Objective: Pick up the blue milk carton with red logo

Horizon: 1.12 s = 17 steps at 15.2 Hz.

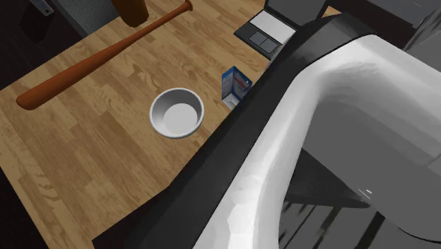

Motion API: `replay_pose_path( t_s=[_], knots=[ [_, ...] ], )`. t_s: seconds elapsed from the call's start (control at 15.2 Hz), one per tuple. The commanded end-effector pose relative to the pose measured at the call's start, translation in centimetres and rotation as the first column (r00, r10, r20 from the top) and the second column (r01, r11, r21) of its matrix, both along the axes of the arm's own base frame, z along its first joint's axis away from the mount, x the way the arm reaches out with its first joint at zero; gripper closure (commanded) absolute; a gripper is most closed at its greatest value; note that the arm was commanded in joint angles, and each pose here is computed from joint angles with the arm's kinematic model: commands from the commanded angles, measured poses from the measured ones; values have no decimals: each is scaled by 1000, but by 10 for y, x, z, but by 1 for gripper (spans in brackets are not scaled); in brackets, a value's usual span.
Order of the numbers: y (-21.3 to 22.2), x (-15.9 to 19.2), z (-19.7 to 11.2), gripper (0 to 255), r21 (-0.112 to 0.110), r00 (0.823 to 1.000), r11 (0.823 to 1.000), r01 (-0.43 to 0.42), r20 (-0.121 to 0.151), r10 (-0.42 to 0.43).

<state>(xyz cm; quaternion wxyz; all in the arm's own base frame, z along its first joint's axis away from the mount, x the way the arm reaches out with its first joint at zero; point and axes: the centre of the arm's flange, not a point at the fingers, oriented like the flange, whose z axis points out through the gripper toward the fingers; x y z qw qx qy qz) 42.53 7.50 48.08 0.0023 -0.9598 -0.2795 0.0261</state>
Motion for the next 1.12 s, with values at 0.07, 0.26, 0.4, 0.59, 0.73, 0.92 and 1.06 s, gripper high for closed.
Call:
replay_pose_path(
  t_s=[0.07,0.26,0.4,0.59,0.73,0.92,1.06],
  knots=[
    [28,20,-21,0,4,994,994,-105,6,105],
    [59,37,-38,0,6,978,979,-206,11,206],
    [81,46,-49,0,7,962,962,-272,15,272],
    [115,57,-66,0,9,929,929,-369,21,369],
    [138,63,-77,0,10,902,902,-432,25,432],
    [173,69,-94,0,10,853,853,-522,31,522],
    [196,71,-105,0,11,815,815,-579,35,579]
  ],
)
